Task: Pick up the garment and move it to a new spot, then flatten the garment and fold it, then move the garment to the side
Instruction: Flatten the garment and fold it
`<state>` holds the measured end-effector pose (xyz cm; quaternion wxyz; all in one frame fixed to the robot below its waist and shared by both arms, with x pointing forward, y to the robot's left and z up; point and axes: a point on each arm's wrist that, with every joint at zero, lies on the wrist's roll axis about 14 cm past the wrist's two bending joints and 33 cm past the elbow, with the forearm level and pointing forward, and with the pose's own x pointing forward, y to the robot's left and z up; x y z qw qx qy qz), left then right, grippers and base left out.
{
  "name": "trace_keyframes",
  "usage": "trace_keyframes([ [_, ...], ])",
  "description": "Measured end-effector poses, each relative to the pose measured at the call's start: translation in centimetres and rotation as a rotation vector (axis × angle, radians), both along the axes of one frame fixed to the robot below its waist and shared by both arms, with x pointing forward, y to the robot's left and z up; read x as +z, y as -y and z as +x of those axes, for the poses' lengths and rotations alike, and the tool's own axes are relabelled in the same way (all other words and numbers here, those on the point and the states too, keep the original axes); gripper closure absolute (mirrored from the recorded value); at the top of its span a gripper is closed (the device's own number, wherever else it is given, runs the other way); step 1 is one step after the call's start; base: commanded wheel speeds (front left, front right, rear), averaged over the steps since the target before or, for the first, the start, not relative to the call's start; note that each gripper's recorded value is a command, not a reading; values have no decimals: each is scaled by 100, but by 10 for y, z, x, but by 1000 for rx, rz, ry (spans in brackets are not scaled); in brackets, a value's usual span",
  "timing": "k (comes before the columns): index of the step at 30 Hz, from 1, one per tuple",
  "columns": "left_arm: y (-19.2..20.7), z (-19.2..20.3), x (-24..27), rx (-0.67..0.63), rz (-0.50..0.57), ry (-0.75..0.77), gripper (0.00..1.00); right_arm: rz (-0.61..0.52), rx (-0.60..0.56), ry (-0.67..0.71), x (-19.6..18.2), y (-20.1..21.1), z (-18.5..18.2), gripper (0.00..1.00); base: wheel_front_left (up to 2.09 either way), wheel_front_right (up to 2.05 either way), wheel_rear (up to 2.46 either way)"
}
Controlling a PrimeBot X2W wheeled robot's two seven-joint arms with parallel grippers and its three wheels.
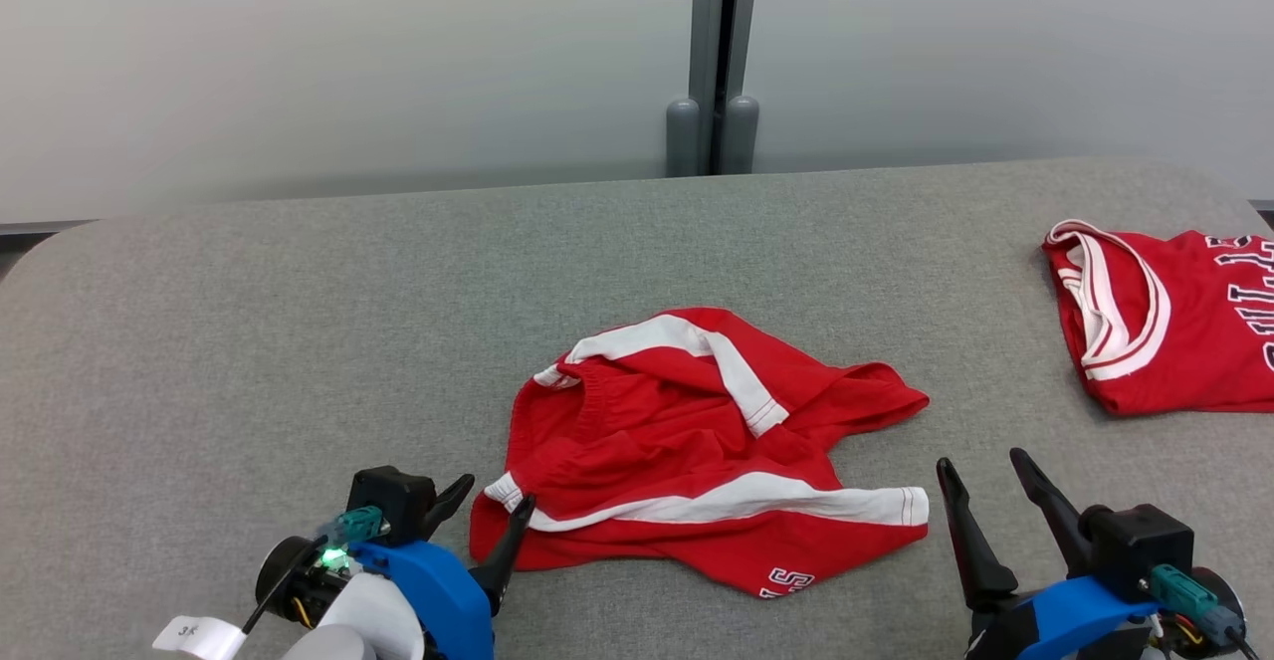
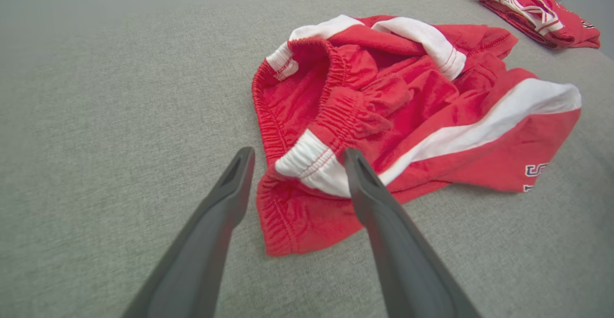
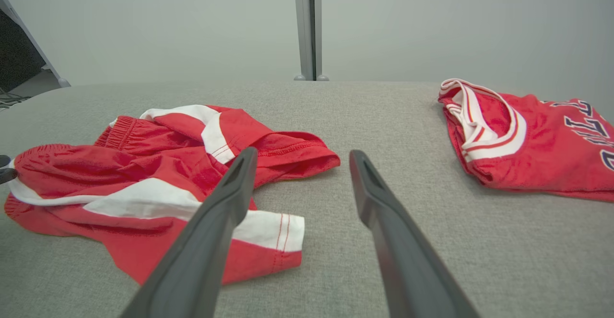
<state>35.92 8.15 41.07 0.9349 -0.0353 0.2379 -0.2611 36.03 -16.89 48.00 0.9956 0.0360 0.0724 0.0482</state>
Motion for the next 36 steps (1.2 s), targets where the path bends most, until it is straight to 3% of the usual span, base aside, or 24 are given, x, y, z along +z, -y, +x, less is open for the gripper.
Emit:
trace_keyframes([
  [10,4,6,-16,-52,33,-70,0,3,-26,-19,-6,8,-2,0,0,0,0],
  [11,6,5,-19,-59,35,-83,6,3,-28,-20,-7,8,-1,0,0,0,0],
  [12,7,5,-20,-64,38,-90,17,3,-29,-21,-8,9,-1,0,0,0,0],
  [13,7,6,-21,-65,38,-93,53,3,-30,-23,-8,9,-1,0,0,0,0],
  [15,7,8,-22,-70,42,-93,100,3,-32,-25,-9,10,1,0,0,0,0],
  [23,3,22,-16,25,-22,-54,100,47,-9,-105,-25,0,1,0,0,0,0],
  [29,8,5,-24,96,-93,-74,100,118,25,-261,-49,-13,-9,0,0,0,0],
  [36,12,-4,-23,128,-132,-72,100,184,30,-312,-56,-17,-6,0,0,0,0],
])
